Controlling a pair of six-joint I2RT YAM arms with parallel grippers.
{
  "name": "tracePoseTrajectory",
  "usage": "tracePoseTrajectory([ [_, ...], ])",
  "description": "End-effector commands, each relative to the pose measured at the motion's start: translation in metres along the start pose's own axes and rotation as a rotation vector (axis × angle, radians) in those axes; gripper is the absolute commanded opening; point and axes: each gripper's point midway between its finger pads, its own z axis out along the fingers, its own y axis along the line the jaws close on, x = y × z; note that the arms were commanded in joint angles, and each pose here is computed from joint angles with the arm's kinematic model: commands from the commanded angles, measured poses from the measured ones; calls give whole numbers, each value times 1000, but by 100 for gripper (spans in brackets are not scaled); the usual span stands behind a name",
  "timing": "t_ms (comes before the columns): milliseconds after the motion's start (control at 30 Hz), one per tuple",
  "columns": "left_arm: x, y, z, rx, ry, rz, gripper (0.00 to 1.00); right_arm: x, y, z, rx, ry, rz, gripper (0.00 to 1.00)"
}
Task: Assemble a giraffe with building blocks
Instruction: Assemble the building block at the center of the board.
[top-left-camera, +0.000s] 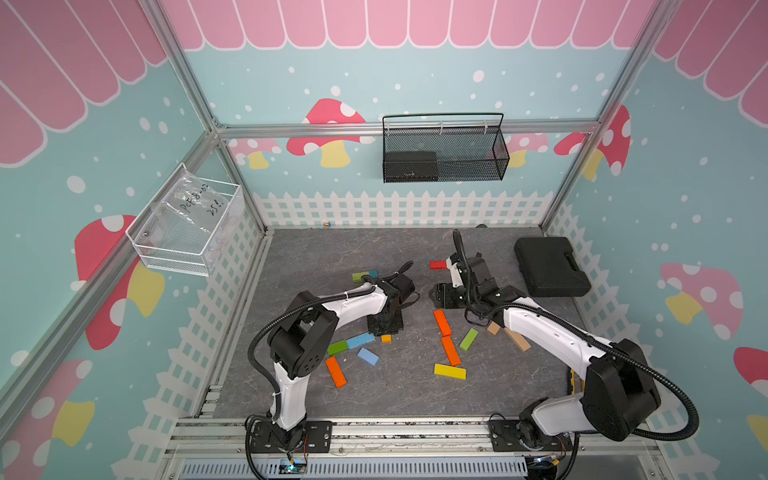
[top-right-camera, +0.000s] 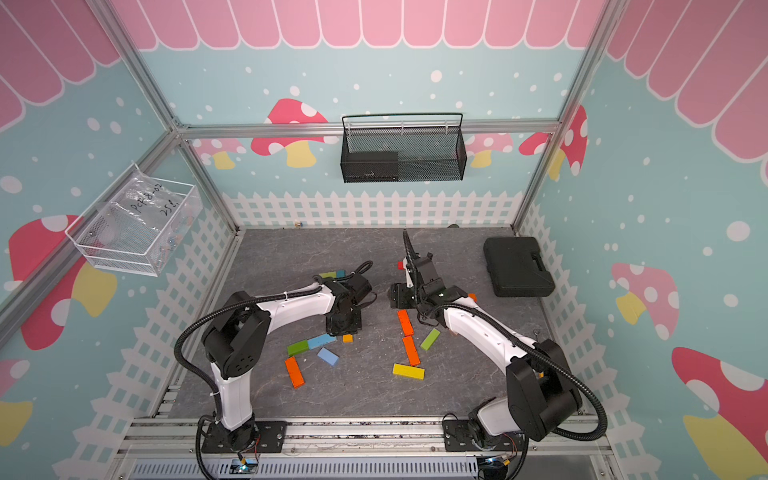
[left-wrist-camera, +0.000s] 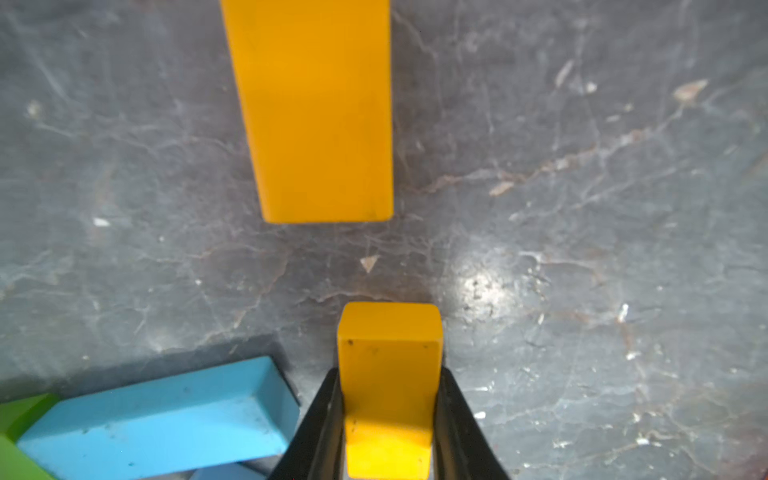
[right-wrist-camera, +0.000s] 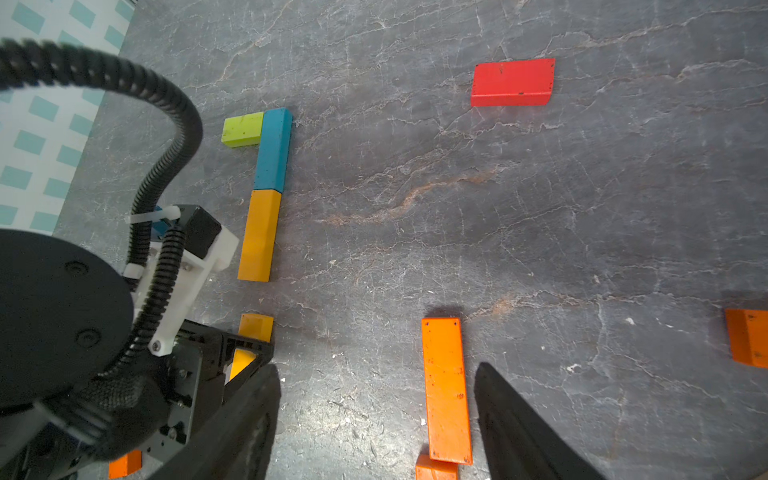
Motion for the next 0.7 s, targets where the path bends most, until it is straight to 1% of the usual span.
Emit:
tracePoseTrajectory([
  [0,-5,11,14,-23,2,-24,29,5,-4,4,8,24,12,76],
  [167,-5,21,21,-41,20,-34,29,5,-4,3,9,24,13,76],
  [433,-6,28,20,-69,21,-28,29,4,-3,5,6,26,17,75],
  [667,-10,44,13,-162,4,-12,32,4,-3,3,8,21,14,76],
])
